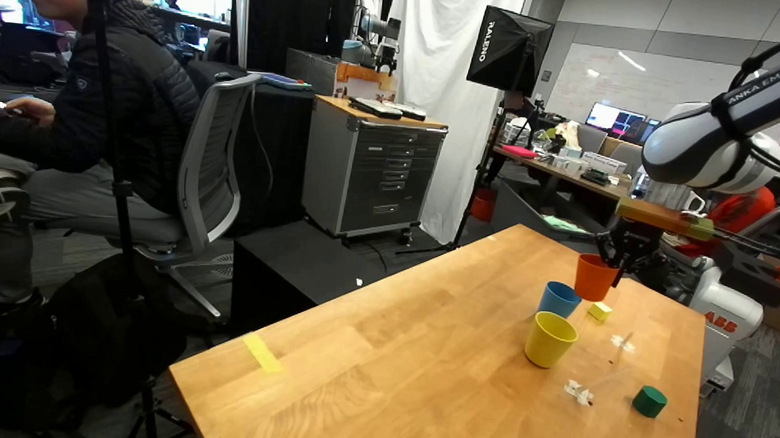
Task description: Stack the cups together
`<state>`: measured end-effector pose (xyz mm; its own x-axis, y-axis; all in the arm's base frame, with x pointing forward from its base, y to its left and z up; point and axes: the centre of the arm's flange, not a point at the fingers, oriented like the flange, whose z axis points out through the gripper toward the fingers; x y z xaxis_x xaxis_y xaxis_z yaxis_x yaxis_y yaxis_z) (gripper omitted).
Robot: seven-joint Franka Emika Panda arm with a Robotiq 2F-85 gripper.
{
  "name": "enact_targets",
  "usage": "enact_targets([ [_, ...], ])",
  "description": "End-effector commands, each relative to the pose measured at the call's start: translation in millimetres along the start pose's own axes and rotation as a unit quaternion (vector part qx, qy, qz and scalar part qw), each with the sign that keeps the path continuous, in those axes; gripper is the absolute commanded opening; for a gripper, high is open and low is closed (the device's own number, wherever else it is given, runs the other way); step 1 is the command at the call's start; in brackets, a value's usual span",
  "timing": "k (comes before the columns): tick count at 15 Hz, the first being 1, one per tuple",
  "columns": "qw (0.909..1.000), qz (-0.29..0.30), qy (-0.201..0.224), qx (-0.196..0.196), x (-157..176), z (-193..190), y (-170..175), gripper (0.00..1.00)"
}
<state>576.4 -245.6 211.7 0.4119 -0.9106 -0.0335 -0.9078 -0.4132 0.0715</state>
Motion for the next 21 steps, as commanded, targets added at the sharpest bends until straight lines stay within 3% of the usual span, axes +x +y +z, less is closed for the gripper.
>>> enact_targets([
  [1,0.9999,0.000,0.014,0.001,-6,4,8,0.06],
  [21,0.9991,-0.011,0.025,0.033,5,13,-25,0.06],
])
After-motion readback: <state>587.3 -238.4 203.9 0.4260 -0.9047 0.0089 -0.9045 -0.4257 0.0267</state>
